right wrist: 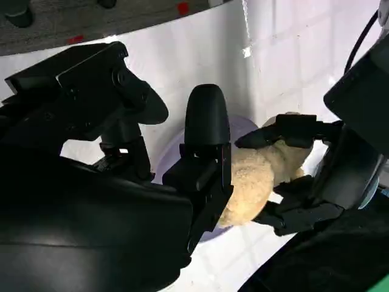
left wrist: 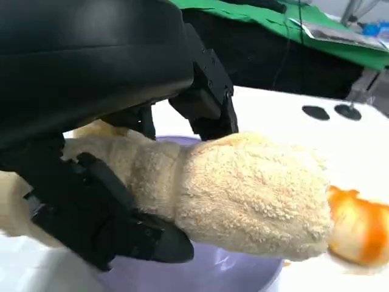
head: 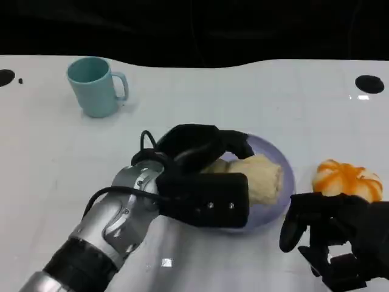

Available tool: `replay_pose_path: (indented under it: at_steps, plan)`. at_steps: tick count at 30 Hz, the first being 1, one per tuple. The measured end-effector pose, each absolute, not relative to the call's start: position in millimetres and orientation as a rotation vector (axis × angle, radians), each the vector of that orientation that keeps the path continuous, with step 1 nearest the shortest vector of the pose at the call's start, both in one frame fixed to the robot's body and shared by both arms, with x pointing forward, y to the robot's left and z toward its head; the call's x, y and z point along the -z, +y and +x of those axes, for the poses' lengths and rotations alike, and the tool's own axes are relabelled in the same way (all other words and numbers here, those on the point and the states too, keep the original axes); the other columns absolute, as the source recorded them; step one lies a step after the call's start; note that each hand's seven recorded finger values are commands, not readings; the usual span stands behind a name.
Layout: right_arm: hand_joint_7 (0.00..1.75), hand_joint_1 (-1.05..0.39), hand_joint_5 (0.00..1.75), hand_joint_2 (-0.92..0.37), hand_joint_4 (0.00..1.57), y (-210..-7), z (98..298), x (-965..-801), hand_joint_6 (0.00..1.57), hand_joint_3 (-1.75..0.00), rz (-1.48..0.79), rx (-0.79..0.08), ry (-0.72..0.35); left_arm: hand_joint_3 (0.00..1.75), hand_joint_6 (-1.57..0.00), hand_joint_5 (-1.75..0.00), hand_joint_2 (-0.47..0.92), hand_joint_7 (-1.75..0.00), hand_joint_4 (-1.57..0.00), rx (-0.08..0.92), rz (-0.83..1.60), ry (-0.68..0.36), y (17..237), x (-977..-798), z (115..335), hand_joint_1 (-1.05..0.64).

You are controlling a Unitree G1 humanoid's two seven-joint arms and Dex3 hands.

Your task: Grasp the towel on the left side of the plate with the left hand and place it into the plate.

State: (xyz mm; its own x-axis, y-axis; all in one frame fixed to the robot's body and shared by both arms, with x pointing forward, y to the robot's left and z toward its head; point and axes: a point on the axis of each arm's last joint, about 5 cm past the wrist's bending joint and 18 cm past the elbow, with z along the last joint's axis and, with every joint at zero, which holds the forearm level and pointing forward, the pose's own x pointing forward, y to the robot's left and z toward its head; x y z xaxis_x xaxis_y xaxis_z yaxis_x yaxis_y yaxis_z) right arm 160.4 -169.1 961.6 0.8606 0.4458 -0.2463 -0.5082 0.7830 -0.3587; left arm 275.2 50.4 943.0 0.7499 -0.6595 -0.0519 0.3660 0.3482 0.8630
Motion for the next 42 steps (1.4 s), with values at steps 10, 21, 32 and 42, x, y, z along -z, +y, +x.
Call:
replay_pose_path:
  at_steps: [10, 21, 32, 42]
  plan:
    - [1.44, 0.02, 1.75, -0.54, 0.7, -171.1, 160.7, -962.1, 0.69, -1.11, -0.433, -0.519, 0.155, 0.15, -0.29, -0.6, 0.92, -0.02, -0.18, 0.737, 1.142, -0.318, 54.7, -956.5, 271.9, -0.69]
    - [1.44, 0.02, 1.73, -0.55, 0.71, -173.1, 161.9, -961.6, 0.7, -1.11, -0.441, -0.516, 0.152, 0.24, -0.51, -0.69, 0.92, -0.1, -0.49, 0.705, 0.994, -0.243, 92.8, -974.2, 263.3, -0.48]
    - [1.46, 0.03, 1.73, -0.55, 0.71, -174.0, 163.1, -961.9, 0.69, -1.11, -0.44, -0.516, 0.149, 0.27, -0.82, -0.85, 0.92, -0.15, -0.71, 0.627, 0.518, -0.136, 140.1, -972.1, 229.2, -0.31]
    - [1.45, 0.02, 1.73, -0.56, 0.7, -174.4, 163.1, -961.6, 0.69, -1.08, -0.44, -0.513, 0.165, 1.29, -0.76, -1.57, 0.46, -1.11, -0.7, 0.551, 0.048, 0.093, 165.2, -979.0, 192.7, -0.08]
